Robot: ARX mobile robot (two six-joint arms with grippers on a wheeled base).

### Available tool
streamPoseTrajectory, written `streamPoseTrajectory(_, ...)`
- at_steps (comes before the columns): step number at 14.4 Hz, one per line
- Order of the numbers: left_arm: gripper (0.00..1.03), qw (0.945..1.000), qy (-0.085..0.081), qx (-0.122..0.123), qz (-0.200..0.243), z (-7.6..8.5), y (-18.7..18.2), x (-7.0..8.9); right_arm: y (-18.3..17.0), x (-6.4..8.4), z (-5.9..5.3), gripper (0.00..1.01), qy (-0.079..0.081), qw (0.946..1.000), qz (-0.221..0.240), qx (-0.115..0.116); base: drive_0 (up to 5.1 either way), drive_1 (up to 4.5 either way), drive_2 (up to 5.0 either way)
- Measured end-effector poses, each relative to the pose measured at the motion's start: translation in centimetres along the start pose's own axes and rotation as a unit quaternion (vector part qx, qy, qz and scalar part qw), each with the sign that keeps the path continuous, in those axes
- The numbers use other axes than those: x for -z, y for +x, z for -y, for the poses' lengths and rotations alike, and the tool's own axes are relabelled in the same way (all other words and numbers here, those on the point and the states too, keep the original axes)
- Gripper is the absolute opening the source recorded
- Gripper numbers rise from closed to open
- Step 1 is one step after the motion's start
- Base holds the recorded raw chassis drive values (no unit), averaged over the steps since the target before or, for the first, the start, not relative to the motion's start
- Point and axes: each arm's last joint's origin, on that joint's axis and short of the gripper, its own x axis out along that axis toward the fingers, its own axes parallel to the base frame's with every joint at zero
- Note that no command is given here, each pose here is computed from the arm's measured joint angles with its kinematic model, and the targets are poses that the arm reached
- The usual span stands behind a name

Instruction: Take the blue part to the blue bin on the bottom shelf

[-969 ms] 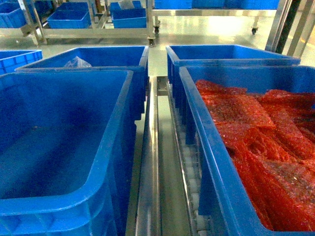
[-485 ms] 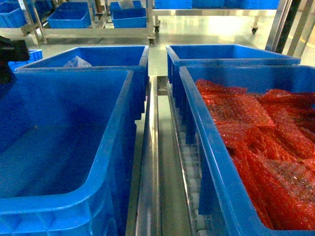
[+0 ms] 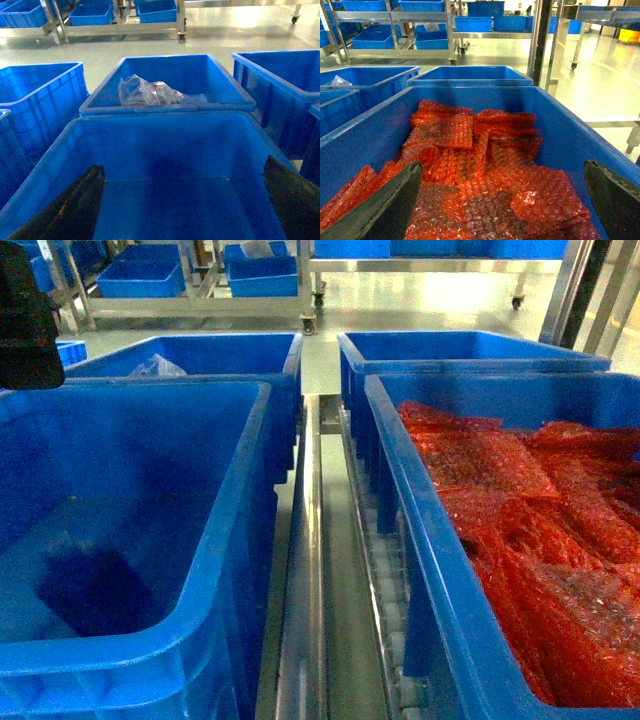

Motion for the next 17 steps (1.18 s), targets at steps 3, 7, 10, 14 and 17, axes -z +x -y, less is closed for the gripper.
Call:
streamPoseTrajectory(3,0.98,1.0000,-0.004,0.001,0.000,0.0,0.0,0.0,0.0,0.0,0.0,0.98,0.000,1.0000,0.000,0.000,0.0,0.00,0.0)
streamPoseTrajectory(7,0.92,0.9991,-0.012,0.016,0.036,-0.3,-0.2,0.0,0.0,0.0,0.0,0.98,0.000,1.0000,0.000,0.000,0.0,0.00,0.0)
streamPoseTrajectory(10,0.57,0.9981,-0.015,0.031,0.051,-2.1,-3.3,2.2,0.0,0.0,0.0,0.98,0.000,1.0000,0.000,0.000,0.0,0.00,0.0)
streamPoseTrajectory(14,0.19,0.9980,-0.015,0.033,0.051,-3.3,-6.0,3.6,0.0,0.0,0.0,0.98,0.000,1.0000,0.000,0.000,0.0,0.00,0.0)
streamPoseTrajectory(17,0.02,0.9981,-0.015,0.032,0.051,-3.9,-7.6,4.4,0.0,0.0,0.0,0.98,0.000,1.0000,0.000,0.000,0.0,0.00,0.0)
